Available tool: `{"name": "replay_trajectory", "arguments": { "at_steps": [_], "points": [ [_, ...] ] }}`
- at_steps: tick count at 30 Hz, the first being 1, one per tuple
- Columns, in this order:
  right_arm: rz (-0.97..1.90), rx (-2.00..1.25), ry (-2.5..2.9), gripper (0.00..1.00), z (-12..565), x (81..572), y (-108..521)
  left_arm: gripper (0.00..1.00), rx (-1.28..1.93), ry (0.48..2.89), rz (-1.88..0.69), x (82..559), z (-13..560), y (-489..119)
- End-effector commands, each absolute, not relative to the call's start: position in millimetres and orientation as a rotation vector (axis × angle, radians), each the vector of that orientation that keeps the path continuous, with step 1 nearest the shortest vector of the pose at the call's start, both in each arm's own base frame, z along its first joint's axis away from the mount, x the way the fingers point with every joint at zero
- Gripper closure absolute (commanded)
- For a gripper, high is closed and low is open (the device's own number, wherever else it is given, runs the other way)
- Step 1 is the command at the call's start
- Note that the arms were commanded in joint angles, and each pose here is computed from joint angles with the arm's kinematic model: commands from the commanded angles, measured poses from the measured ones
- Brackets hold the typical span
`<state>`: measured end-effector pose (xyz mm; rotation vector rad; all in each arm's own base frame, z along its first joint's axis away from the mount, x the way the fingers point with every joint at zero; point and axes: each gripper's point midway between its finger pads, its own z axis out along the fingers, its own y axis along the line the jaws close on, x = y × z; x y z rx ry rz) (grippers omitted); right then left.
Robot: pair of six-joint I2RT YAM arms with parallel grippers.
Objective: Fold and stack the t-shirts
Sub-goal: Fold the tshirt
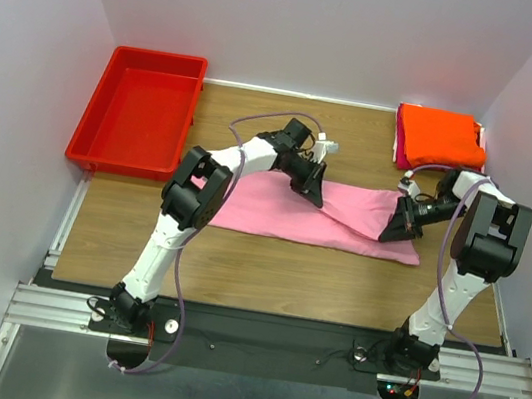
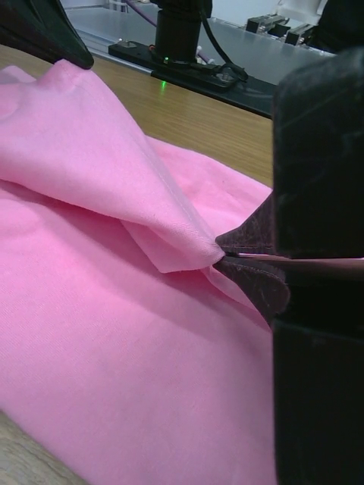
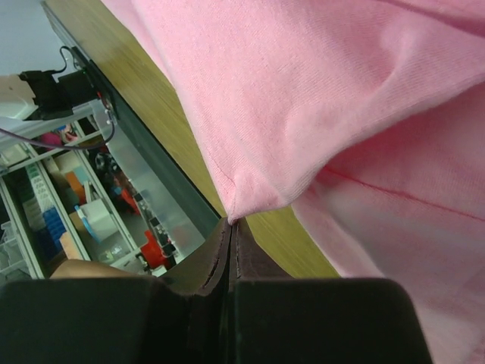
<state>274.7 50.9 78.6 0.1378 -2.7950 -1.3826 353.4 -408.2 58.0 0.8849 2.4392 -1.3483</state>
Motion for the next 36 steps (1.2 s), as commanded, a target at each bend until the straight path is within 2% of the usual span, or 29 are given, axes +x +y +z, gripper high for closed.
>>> {"name": "replay_trajectory", "arguments": {
  "at_steps": [1, 8, 12, 19, 25, 28, 29, 30, 31, 34, 36],
  "points": [
    [-1.365, 0.206, -2.837, 0.99, 90, 274, 50, 1.0, 0.964, 2.286, -1.367, 360, 117, -411],
    [-1.431, 0.204, -2.851, 0.99, 98, 286, 54, 0.96, 0.985, 2.222, -1.434, 364, 137, -411],
    [-1.56, 0.212, -2.839, 0.99, 115, 297, 61, 0.96, 0.999, 2.163, -1.529, 361, 153, -416],
    [-1.613, 0.221, -2.875, 1.0, 132, 312, 59, 0.96, 0.941, 2.177, -1.706, 354, 155, -411],
    [-1.6, 0.183, -2.864, 0.99, 127, 312, 56, 0.97, 0.901, 2.195, -1.722, 358, 150, -407],
    [-1.573, 0.172, -2.852, 0.99, 121, 308, 55, 0.93, 0.895, 2.218, -1.682, 361, 141, -405],
    [-1.562, 0.17, -2.849, 0.99, 119, 306, 55, 0.9, 0.886, 2.243, -1.668, 361, 137, -402],
    [-1.551, 0.17, -2.844, 1.0, 116, 304, 55, 0.68, 0.896, 2.248, -1.64, 363, 131, -401],
    [-1.552, 0.164, -2.837, 0.99, 116, 302, 55, 0.59, 0.898, 2.258, -1.621, 364, 127, -399],
    [-1.579, 0.148, -2.806, 1.0, 114, 296, 60, 0.51, 0.918, 2.274, -1.547, 369, 117, -386],
    [-1.596, 0.151, -2.799, 0.99, 112, 295, 64, 0.47, 0.935, 2.215, -1.491, 375, 130, -381]
  ]
}}
